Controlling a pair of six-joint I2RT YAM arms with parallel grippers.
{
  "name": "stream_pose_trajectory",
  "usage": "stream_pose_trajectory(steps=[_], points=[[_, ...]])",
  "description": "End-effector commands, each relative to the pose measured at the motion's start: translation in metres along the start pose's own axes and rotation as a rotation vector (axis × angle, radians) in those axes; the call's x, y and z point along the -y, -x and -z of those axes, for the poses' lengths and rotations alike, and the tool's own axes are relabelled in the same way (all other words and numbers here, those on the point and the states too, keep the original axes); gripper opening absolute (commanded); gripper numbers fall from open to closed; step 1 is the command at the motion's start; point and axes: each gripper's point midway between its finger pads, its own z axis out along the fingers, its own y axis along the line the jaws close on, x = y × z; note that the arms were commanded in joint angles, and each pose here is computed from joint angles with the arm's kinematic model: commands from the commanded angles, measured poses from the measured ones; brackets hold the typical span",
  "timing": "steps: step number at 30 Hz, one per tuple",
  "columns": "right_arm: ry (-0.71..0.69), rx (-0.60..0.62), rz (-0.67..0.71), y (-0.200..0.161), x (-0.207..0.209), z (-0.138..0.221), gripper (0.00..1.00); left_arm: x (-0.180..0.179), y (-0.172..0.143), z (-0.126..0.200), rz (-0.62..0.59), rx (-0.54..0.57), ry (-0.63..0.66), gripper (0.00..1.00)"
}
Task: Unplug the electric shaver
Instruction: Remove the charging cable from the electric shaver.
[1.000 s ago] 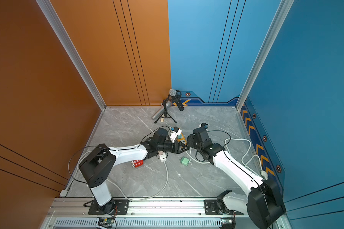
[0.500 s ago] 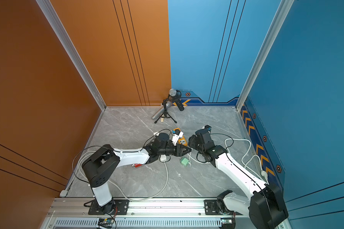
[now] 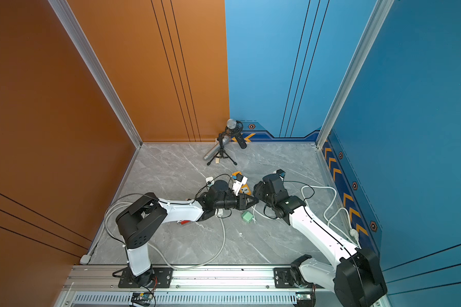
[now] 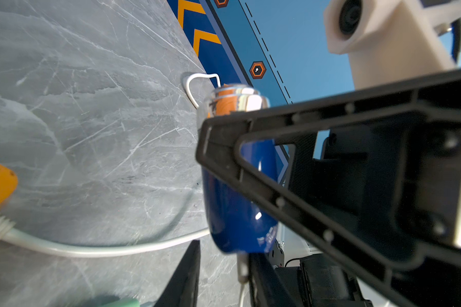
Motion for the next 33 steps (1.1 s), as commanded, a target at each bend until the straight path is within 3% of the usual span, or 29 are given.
stream_pose_trajectory(steps=[1, 12, 26, 33], points=[[0.041, 0.017, -0.036, 0.002, -0.008, 0.007, 0.49, -0.009, -0.001, -0.007, 0.008, 0.01, 0.019, 0.3], [0.012, 0.042, -0.054, 0.006, -0.003, 0.007, 0.48, -0.007, -0.001, -0.012, 0.002, -0.003, 0.003, 0.39], [-0.065, 0.038, -0.077, 0.005, 0.014, 0.0, 0.48, -0.007, -0.009, -0.006, -0.049, 0.006, 0.031, 0.4], [-0.092, 0.033, -0.075, 0.007, 0.019, -0.001, 0.48, -0.007, -0.007, 0.002, -0.071, 0.029, 0.051, 0.47]])
